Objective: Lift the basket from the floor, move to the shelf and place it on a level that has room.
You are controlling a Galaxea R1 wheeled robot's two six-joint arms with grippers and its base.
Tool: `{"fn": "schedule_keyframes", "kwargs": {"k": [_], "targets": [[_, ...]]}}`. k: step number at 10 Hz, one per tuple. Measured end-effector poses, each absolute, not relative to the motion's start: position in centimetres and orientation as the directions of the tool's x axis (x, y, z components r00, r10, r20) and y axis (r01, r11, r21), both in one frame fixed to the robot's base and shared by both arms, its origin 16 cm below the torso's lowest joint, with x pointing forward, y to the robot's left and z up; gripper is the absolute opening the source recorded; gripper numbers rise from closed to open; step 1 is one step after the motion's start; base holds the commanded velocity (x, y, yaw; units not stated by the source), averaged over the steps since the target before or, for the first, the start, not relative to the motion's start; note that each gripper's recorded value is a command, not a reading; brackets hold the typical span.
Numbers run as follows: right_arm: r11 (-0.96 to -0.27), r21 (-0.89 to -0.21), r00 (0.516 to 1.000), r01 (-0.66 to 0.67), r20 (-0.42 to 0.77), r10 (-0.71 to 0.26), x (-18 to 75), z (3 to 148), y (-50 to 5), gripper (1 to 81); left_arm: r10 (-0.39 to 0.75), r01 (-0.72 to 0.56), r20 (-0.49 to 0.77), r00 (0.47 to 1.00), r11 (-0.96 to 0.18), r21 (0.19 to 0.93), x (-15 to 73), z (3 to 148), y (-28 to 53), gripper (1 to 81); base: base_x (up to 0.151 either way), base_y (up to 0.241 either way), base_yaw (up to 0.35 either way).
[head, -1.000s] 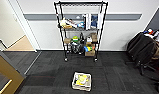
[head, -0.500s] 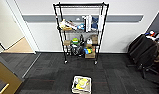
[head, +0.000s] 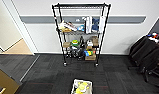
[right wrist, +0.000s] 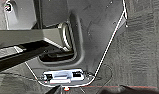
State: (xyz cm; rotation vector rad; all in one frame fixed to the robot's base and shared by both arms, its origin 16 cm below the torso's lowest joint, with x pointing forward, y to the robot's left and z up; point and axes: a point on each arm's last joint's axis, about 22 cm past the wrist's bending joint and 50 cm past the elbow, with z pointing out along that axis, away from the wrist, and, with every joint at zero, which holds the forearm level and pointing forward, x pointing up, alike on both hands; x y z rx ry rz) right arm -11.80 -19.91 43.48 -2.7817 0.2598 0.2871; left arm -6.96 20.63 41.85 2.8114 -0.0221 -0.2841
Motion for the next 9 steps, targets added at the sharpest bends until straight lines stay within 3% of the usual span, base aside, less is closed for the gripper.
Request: {"fn": "schedule_keyframes", "kwargs": {"k": [9], "targets": [[-0.931, -0.299, 0.964, -0.209, -0.224, -0.145, -11.68, 43.31, -19.88, 81.1, -0.047, 0.015, -0.193, 0.98, -0.95, 0.311, -6.97, 41.85, 20.63, 81.1, 0.147, 0.0, 0.0]]}}
